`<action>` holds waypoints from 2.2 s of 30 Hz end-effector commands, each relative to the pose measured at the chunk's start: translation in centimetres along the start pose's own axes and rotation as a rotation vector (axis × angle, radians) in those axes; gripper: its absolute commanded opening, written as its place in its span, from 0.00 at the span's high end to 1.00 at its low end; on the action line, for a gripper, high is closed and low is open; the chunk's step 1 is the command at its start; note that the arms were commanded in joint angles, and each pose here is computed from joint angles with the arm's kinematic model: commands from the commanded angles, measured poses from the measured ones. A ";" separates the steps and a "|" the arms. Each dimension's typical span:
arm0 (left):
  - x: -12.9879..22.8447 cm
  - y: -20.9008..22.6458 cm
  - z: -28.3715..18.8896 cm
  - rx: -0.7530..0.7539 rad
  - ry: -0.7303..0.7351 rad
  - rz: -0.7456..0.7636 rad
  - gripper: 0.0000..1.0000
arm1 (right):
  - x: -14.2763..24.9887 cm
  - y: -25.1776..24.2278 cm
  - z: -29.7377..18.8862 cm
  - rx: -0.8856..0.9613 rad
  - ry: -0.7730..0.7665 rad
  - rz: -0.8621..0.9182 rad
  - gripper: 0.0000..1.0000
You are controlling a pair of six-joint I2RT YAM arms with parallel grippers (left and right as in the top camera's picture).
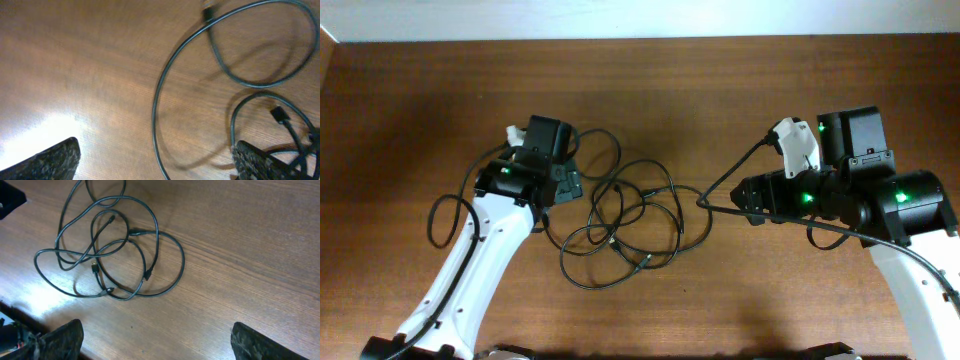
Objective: Untangle cables
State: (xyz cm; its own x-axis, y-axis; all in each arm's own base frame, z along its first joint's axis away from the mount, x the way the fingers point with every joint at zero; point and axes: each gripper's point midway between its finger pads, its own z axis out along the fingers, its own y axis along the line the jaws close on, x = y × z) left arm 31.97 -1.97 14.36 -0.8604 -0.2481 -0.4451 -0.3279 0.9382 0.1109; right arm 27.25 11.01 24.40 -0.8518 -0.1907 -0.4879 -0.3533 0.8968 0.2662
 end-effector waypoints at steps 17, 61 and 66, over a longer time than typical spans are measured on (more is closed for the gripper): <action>11.7 -3.5 2.4 0.181 0.471 -0.416 0.50 | -0.4 -0.3 -0.3 0.020 -0.014 -0.032 0.07; 15.9 1.3 8.8 -0.145 0.567 -0.698 0.07 | -0.2 -0.3 -0.3 0.020 -0.006 -0.055 0.07; 17.5 1.6 9.8 -0.207 0.627 -0.679 0.24 | -0.2 -0.3 -0.3 0.020 -0.006 -0.055 0.07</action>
State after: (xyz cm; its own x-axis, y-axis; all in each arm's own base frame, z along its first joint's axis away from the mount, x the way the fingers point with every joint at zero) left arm 21.78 -3.07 -0.26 -0.5092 -0.8584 0.0617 -0.8535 0.5129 0.0917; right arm 27.24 10.86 24.32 -0.8369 -0.2311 -0.4962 -0.3869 0.8910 0.2375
